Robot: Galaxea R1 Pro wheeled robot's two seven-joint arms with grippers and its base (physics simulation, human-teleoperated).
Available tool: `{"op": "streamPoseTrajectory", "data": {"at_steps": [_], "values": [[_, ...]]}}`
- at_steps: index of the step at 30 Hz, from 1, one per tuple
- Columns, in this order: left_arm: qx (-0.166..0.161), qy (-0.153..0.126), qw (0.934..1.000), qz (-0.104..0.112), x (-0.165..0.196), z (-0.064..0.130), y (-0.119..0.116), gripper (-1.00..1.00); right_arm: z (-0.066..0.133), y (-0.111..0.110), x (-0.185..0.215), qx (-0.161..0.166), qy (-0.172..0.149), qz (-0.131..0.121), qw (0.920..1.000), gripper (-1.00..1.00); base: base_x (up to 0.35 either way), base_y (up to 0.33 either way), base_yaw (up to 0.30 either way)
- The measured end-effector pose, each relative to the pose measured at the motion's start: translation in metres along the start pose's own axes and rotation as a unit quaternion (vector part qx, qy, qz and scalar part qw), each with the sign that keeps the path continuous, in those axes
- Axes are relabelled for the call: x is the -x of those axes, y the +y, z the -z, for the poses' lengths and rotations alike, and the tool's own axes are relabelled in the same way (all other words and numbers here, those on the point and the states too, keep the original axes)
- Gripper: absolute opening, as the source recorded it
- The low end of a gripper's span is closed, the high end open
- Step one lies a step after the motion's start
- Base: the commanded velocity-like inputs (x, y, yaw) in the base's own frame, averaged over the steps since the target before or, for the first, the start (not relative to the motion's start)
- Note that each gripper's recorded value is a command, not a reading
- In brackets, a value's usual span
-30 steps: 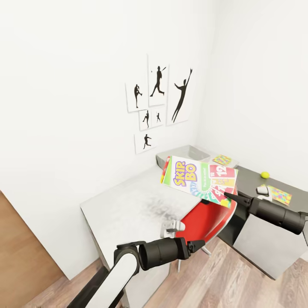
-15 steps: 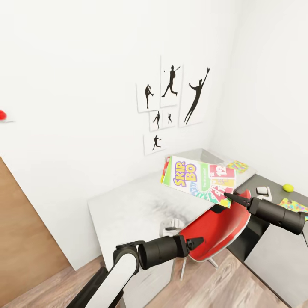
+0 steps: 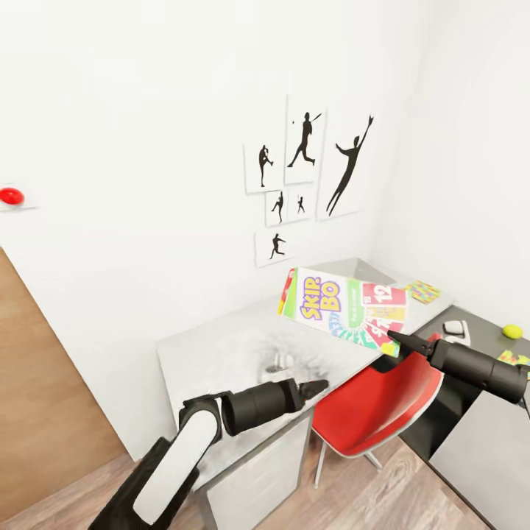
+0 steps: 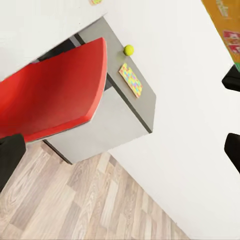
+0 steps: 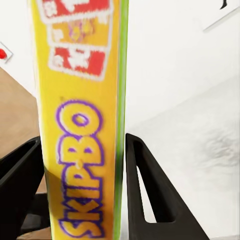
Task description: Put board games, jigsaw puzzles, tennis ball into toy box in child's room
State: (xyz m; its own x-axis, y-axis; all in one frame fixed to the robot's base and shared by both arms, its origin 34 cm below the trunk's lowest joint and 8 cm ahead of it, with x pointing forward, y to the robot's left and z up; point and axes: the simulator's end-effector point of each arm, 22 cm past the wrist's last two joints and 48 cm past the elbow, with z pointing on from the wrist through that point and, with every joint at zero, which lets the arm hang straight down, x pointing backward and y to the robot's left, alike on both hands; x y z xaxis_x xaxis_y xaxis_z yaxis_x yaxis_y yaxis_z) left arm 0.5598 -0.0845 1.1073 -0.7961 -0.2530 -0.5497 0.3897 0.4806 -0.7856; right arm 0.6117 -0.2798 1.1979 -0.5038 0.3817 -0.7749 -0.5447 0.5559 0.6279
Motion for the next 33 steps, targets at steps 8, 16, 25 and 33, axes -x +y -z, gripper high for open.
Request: {"op": "streamPoseTrajectory", "data": {"at_steps": [8,16,25,33], "values": [[0.029,-0.027,0.9985,0.037,0.051,0.038,0.046,1.00,0.022,-0.011,0.021,-0.021,-0.032,0.002,0.9993,-1.00,0.002,-0.002,0.005],[0.037,-0.034,0.9979,0.042,0.060,0.046,0.056,1.00,0.053,-0.023,0.046,-0.044,-0.076,-0.004,0.9962,-1.00,0.000,0.000,0.000],[0.063,-0.042,0.9966,0.031,0.077,0.054,0.069,1.00,0.082,-0.031,0.067,-0.062,-0.118,-0.003,0.9910,-1.00,0.000,0.000,0.000],[0.073,-0.076,0.9941,0.028,0.116,0.070,0.075,1.00,0.081,-0.030,0.066,-0.059,-0.121,-0.005,0.9909,-1.00,0.000,0.000,0.000]]}}
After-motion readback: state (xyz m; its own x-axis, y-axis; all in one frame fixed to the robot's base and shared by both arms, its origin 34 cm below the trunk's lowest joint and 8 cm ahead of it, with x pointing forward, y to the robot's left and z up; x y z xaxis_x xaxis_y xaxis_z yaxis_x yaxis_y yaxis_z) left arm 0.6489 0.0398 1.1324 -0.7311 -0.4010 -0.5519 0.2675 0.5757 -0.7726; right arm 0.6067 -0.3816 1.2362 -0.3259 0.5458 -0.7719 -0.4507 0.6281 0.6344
